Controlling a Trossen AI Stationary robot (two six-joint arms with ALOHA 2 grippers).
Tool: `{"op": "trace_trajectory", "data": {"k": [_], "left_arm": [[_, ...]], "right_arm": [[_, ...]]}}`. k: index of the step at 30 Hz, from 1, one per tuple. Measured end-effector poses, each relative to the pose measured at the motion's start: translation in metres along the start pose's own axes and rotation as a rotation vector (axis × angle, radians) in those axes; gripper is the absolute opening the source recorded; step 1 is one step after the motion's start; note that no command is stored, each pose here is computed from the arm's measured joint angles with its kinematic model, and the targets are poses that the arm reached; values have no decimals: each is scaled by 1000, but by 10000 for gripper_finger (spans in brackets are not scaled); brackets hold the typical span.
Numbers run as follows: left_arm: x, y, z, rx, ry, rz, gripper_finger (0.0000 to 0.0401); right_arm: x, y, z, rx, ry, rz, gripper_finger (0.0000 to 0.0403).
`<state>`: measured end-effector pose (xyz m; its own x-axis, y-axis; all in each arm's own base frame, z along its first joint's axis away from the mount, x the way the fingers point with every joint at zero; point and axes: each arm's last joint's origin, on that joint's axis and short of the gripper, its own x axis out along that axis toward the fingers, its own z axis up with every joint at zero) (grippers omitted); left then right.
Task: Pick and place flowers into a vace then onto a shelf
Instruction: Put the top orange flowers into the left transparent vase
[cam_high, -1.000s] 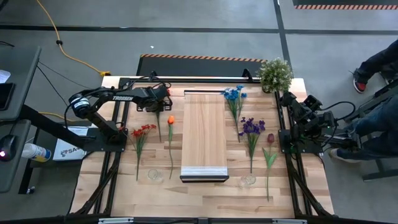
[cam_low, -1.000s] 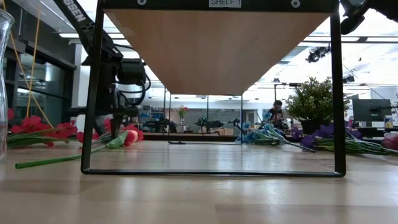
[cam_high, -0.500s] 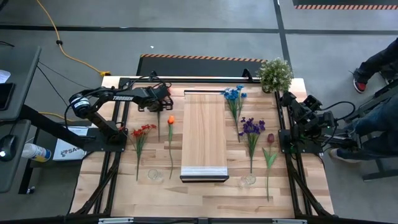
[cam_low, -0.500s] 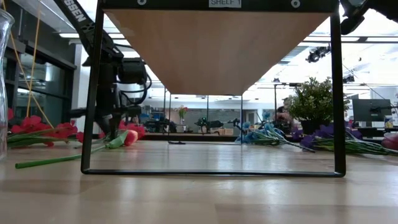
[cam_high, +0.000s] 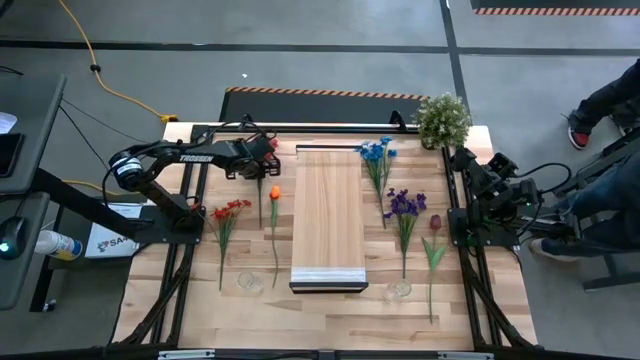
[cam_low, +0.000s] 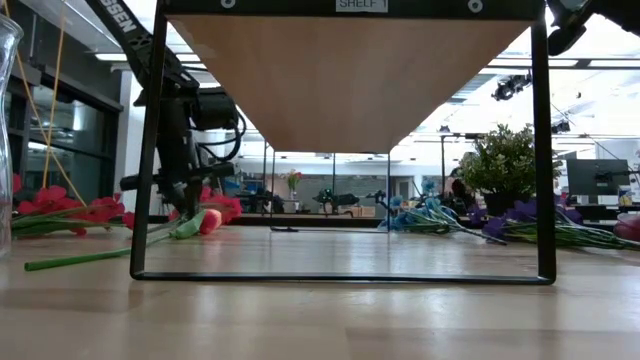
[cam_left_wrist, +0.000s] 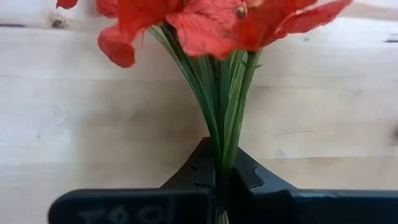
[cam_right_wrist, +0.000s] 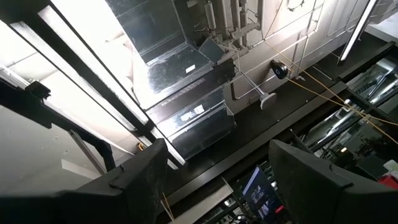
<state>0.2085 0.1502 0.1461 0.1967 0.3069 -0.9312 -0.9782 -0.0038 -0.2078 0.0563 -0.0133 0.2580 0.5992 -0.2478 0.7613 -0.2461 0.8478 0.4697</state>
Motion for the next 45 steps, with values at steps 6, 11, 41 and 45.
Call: {"op": "trace_trajectory", "data": {"k": [6, 11, 41, 45], "left_arm": [[-13, 0, 2, -7, -27, -38, 41], [-28, 3, 4, -13, -56, -66, 40], [-183, 18, 22, -7, -376, -358, 40], [-209, 15, 29, 19, -429, -380, 40]], "right_arm": [[0, 0, 0, 0, 1, 2, 267], [0, 0, 0, 0, 1, 2, 267], [0, 0, 0, 1, 3, 5, 266], [0, 0, 0, 0, 4, 6, 268]]}}
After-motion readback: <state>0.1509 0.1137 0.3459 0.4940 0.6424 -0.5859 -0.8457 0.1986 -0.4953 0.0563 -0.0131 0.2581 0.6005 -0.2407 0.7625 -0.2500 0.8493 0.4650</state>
